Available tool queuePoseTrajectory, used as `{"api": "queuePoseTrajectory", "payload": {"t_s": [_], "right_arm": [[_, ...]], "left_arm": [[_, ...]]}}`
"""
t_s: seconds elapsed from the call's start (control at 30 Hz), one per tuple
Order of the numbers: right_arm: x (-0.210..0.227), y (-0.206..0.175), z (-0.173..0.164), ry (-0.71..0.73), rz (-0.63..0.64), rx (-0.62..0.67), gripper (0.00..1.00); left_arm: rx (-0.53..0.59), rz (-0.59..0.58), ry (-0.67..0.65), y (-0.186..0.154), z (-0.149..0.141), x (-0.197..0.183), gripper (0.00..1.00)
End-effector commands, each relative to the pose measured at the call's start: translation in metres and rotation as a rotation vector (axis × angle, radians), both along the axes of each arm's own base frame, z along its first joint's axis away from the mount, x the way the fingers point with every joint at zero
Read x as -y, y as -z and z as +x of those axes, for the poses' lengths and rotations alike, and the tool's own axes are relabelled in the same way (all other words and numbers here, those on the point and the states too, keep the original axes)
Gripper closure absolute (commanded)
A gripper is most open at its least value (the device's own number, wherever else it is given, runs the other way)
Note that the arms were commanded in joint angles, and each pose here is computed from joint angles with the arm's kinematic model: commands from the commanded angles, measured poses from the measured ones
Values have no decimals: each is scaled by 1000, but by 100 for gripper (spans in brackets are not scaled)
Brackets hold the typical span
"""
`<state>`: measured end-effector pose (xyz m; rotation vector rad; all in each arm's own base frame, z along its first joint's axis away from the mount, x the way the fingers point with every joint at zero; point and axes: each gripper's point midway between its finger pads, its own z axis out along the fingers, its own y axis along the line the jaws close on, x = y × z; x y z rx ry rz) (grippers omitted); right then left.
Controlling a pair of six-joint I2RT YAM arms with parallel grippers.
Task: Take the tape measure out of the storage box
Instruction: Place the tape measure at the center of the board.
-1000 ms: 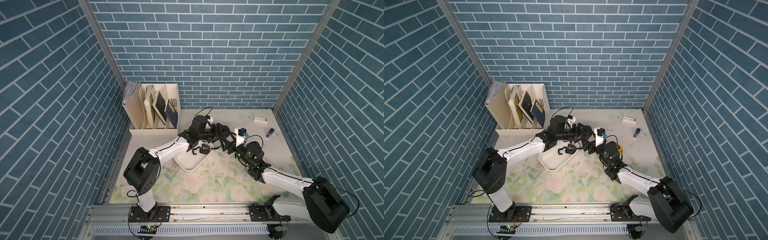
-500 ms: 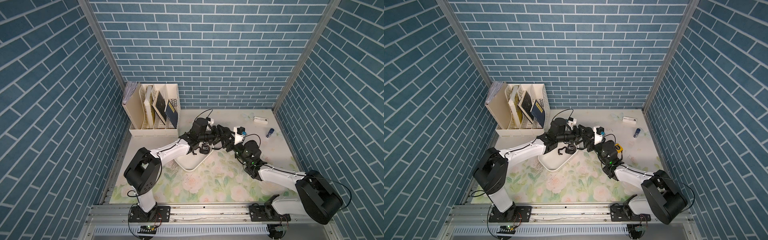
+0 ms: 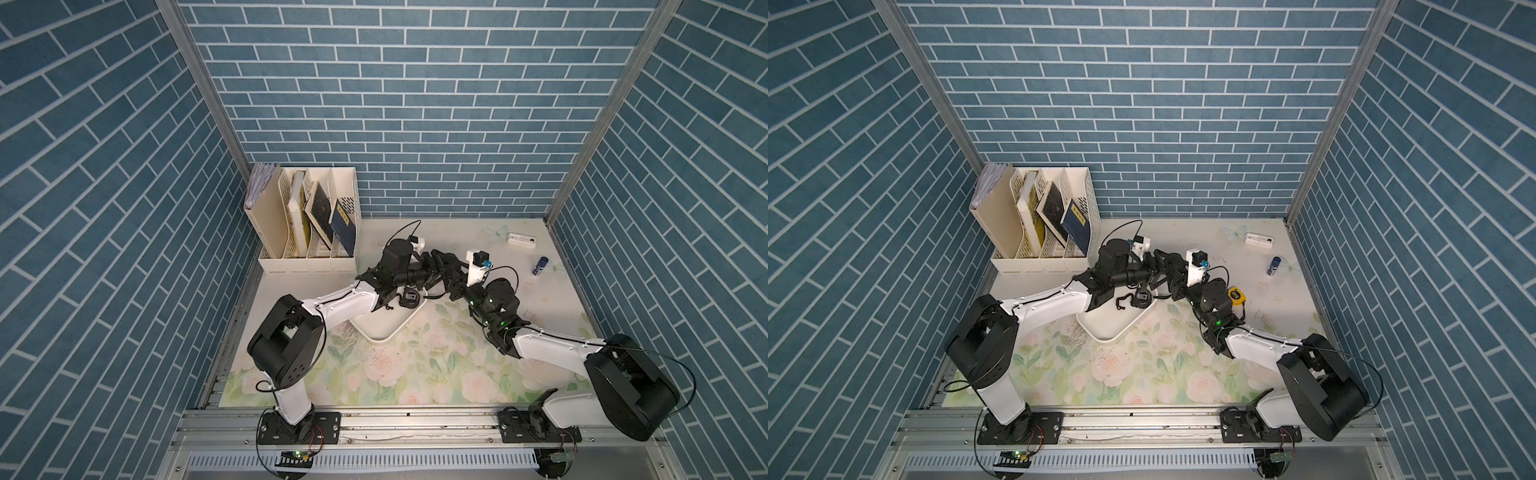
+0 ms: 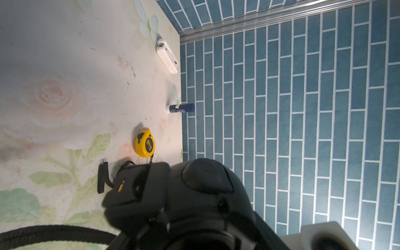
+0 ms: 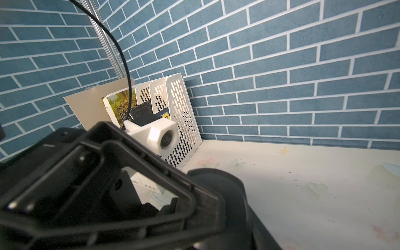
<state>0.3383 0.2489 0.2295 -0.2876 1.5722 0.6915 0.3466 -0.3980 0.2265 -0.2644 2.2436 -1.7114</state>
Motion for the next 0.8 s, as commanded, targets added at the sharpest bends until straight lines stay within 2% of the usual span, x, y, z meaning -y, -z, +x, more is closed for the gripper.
{"api": "queuePoseTrajectory", "payload": {"t_s": [0.0, 0.03, 0.07, 0.2, 0.37, 0.53, 0.77], "right_arm": [[-5, -19, 3, -4, 2, 58, 93], [-4, -19, 3, -3, 1, 55, 99], [-4, -20, 3, -1, 3, 54, 100], [-2, -21, 2, 9, 2, 47, 100], [0, -26, 0, 9, 6, 54, 100], [1, -28, -2, 6, 8, 60, 100], [13, -32, 0, 72, -31, 63, 100]], "left_arm": [[91, -86, 50, -41, -12, 4, 75], [97, -85, 49, -43, -12, 4, 66], [99, -81, 50, -43, -12, 4, 59], [108, -84, 48, -45, -12, 3, 43], [112, -84, 48, -46, -11, 3, 19], [106, -82, 53, -43, -11, 4, 6], [91, -31, 34, -37, -7, -3, 1]]}}
